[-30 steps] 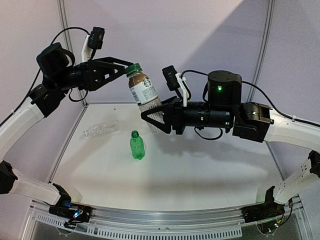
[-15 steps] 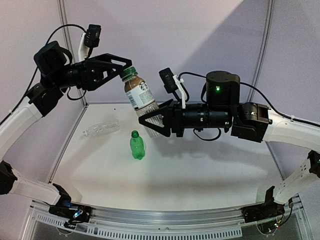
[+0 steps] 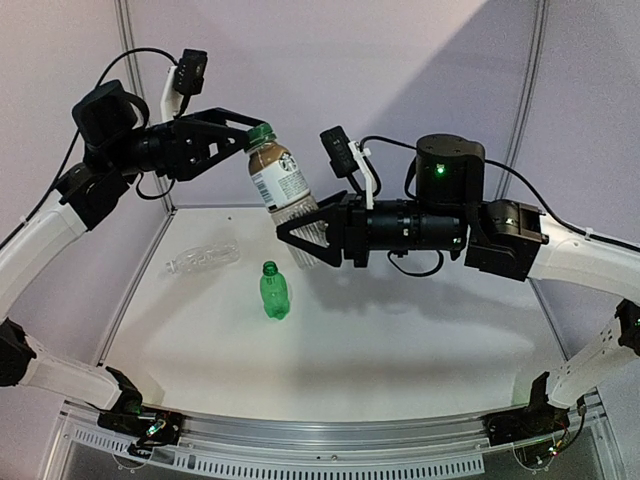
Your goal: Unscrew the bottle caps
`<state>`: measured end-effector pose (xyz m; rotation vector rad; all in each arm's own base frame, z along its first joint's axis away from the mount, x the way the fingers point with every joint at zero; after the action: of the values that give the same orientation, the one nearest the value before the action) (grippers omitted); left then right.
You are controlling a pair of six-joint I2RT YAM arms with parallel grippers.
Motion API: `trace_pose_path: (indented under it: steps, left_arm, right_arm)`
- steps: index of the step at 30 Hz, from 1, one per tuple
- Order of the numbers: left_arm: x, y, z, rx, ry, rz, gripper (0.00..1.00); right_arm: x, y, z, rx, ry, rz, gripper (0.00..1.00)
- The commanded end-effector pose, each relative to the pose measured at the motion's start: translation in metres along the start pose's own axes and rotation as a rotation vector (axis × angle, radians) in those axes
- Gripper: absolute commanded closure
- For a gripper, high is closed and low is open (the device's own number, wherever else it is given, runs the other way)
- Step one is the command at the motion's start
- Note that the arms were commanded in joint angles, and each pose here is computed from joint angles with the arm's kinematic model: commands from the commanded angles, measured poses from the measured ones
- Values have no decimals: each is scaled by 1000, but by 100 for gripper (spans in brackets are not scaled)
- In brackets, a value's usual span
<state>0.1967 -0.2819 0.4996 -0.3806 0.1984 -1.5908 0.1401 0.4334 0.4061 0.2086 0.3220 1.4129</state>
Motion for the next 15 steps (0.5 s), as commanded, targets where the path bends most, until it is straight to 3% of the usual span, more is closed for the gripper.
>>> trace_pose_path:
  steps: [1, 6, 15]
  left_arm:
    - [3, 16, -3, -61, 15, 32, 19]
    - [4, 17, -1, -66, 5, 28, 30]
    - [4, 12, 3, -58, -2, 15, 34]
  right_arm:
    - [2, 5, 4, -6, 8, 19, 75]
    - [2, 5, 4, -7, 11, 16, 75]
    - [5, 3, 2, -7, 15, 13, 75]
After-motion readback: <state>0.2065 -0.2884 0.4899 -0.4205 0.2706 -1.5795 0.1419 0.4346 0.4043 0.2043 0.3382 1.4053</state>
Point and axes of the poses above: each gripper's point midway between its finger pads, its own x axis out along the fingers, its own y axis along the line the jaws close on, z = x × y, the point moved 2 cm from there along -x, back along the fingers, and after that the axes turned 5 degrees about -x, right-handed, at the moved point
